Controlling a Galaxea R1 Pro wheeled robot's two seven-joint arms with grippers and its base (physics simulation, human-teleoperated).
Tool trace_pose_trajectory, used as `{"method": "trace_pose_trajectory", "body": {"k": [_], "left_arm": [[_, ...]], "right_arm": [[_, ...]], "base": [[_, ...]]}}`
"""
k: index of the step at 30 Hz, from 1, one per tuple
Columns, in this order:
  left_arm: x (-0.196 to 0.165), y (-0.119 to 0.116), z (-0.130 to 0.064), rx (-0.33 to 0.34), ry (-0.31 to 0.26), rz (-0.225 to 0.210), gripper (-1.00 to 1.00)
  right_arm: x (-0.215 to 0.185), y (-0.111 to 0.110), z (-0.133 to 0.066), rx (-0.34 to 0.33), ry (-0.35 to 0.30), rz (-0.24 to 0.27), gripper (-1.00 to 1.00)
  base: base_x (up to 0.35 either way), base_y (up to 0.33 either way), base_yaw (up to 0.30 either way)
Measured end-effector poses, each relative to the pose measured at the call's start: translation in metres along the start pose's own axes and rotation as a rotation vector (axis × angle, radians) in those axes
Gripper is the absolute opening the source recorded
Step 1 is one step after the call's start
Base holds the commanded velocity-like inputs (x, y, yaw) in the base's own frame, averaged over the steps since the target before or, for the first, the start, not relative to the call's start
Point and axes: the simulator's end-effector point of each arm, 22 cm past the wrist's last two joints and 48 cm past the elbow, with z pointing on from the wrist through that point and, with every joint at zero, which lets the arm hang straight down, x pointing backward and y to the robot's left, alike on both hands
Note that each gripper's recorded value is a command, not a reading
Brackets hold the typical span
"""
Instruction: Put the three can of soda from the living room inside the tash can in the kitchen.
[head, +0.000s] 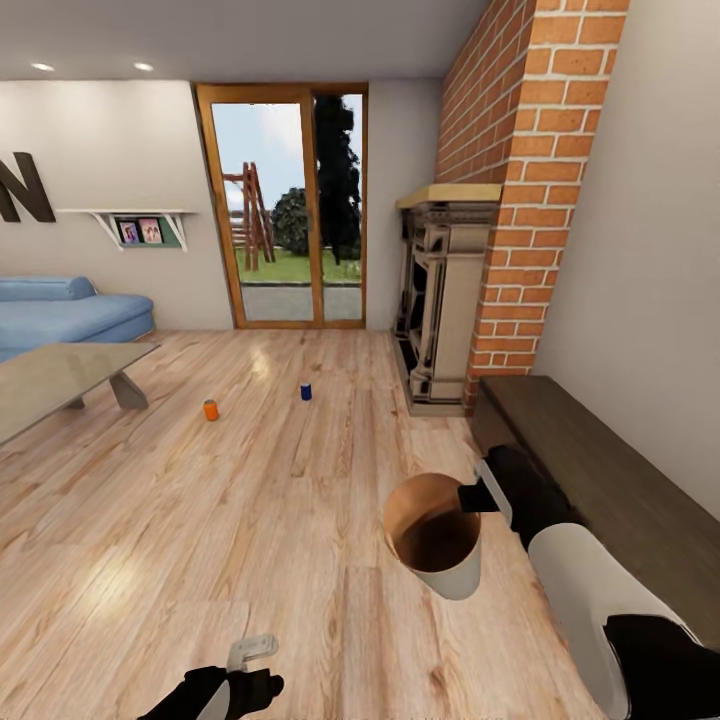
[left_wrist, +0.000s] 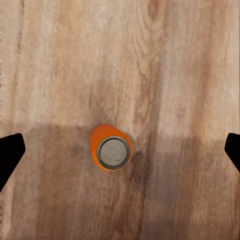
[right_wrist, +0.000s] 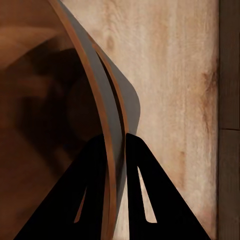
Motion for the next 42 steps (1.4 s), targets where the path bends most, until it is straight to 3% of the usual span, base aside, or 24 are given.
{"method": "trace_pose_trajectory", "body": {"k": [7,16,25,42], "left_arm": [[0.008,0.012,0.012,-0.047,-0.002,0.003,1.00],[0.017,0.017,0.029,-0.051,-0.008,0.002,1.00],[0.026,0.020,0.045,-0.050,-0.015,0.003,1.00],[0.046,0.024,0.076,-0.045,-0.025,0.009,1.00]], "right_arm": [[-0.001,0.030,0.007,-0.041,0.003,-0.011,-1.00],[-0.011,0.032,0.009,-0.041,0.078,-0.022,-1.00],[-0.024,0.032,0.004,-0.038,0.087,-0.027,-1.00],[-0.004,0.035,0.029,-0.033,0.096,-0.033,-1.00]], "base": [[0.000,0.000,0.000],[0.000,0.000,0.000],[0.000,0.000,0.000],[0.000,0.000,0.000]]}}
